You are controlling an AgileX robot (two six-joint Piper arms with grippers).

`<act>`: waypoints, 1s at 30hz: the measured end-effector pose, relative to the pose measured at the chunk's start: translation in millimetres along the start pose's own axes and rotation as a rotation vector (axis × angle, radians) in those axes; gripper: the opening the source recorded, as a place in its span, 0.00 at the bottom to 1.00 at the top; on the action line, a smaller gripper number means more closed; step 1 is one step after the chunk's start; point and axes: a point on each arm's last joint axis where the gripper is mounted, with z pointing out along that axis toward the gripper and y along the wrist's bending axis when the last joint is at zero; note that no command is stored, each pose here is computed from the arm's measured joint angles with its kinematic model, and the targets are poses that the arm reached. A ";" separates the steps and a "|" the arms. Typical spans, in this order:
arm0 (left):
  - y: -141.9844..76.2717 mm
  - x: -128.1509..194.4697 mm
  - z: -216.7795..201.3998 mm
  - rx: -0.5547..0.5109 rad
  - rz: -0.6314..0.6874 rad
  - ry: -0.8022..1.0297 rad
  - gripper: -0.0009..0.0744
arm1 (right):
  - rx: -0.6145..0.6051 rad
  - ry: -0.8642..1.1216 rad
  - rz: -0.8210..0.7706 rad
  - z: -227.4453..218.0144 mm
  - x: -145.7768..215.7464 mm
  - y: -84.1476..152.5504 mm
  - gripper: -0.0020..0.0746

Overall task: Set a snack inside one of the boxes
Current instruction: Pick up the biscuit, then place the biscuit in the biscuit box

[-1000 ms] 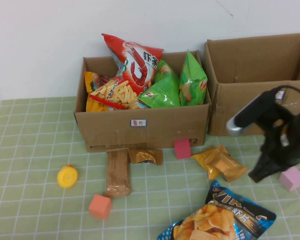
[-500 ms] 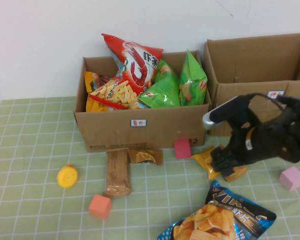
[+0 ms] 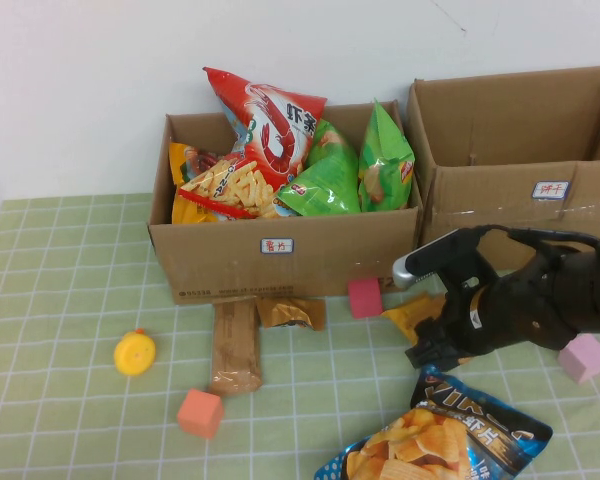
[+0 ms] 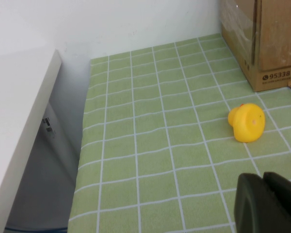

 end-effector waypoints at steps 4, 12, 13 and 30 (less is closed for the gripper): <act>0.0 0.0 0.0 0.000 0.000 0.000 0.01 | 0.002 0.005 0.004 -0.2 -0.1 -0.2 0.46; 0.0 0.0 0.0 0.000 -0.002 0.000 0.01 | 0.048 0.028 0.025 -38.6 -8.1 -7.7 0.46; 0.0 0.0 0.0 0.000 -0.002 0.000 0.01 | 0.052 0.010 0.028 -48.1 -11.5 -8.9 0.46; 0.0 0.0 0.0 0.000 -0.002 0.000 0.01 | 0.178 -0.604 0.184 -190.7 -100.1 -86.0 0.46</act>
